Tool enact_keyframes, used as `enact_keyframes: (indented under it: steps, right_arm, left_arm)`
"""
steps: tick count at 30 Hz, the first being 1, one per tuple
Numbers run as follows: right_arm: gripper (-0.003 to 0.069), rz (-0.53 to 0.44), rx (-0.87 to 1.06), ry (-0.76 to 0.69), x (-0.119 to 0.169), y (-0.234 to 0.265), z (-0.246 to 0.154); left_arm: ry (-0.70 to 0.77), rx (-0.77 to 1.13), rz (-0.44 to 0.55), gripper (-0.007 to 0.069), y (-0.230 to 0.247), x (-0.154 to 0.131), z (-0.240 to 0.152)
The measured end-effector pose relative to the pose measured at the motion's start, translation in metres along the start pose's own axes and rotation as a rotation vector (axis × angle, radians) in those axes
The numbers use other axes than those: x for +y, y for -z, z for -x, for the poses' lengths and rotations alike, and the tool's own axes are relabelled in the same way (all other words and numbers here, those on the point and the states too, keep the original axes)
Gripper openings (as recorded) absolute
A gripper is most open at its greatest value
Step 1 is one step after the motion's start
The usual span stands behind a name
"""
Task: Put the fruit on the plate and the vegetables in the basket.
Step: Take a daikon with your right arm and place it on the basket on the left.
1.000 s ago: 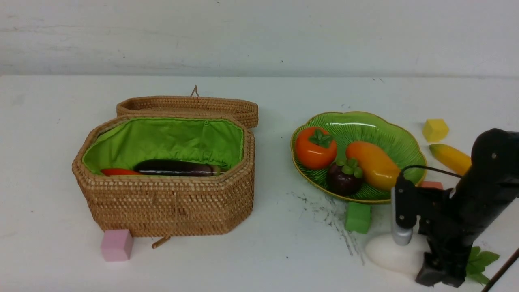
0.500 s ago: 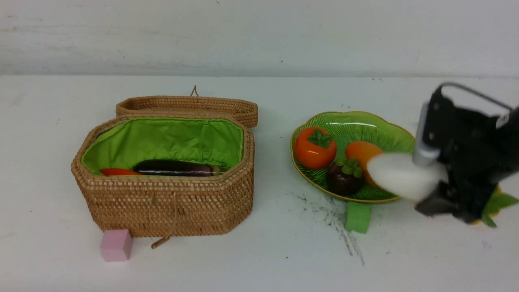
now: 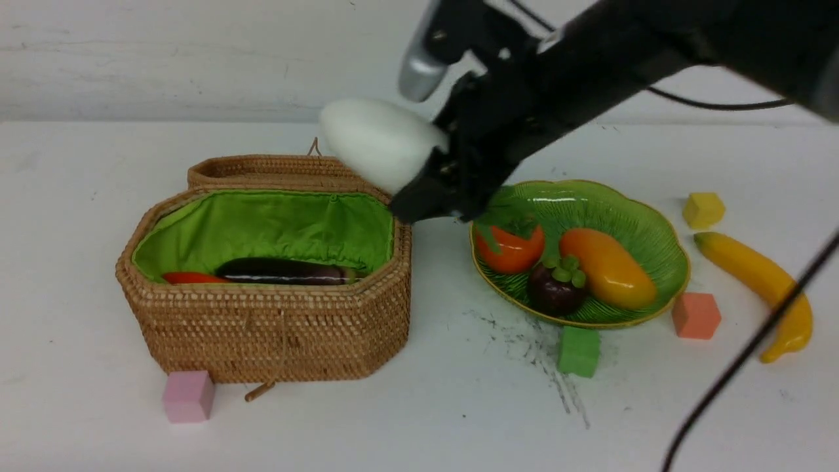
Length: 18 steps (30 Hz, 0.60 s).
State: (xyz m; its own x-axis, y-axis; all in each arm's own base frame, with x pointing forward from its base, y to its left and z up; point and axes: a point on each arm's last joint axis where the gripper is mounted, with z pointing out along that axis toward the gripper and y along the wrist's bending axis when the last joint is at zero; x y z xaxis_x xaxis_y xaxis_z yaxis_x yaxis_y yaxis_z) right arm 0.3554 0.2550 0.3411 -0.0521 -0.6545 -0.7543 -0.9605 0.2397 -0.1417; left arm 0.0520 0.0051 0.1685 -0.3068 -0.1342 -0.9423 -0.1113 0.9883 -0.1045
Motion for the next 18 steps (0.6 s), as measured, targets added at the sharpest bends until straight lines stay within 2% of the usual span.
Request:
enact_keyframes:
  steps: [7, 18]
  right_arm:
    - [0.0533, 0.074, 0.058, -0.104, -0.009, -0.078, -0.024]
    - [0.0532, 0.082, 0.017, -0.157, -0.01, -0.086, -0.023]
  left_arm:
    - [-0.001, 0.0, 0.0, 0.0151, 0.0, 0.0, 0.0]
    - [-0.001, 0.0, 0.0, 0.0165, 0.0, 0.0, 0.0]
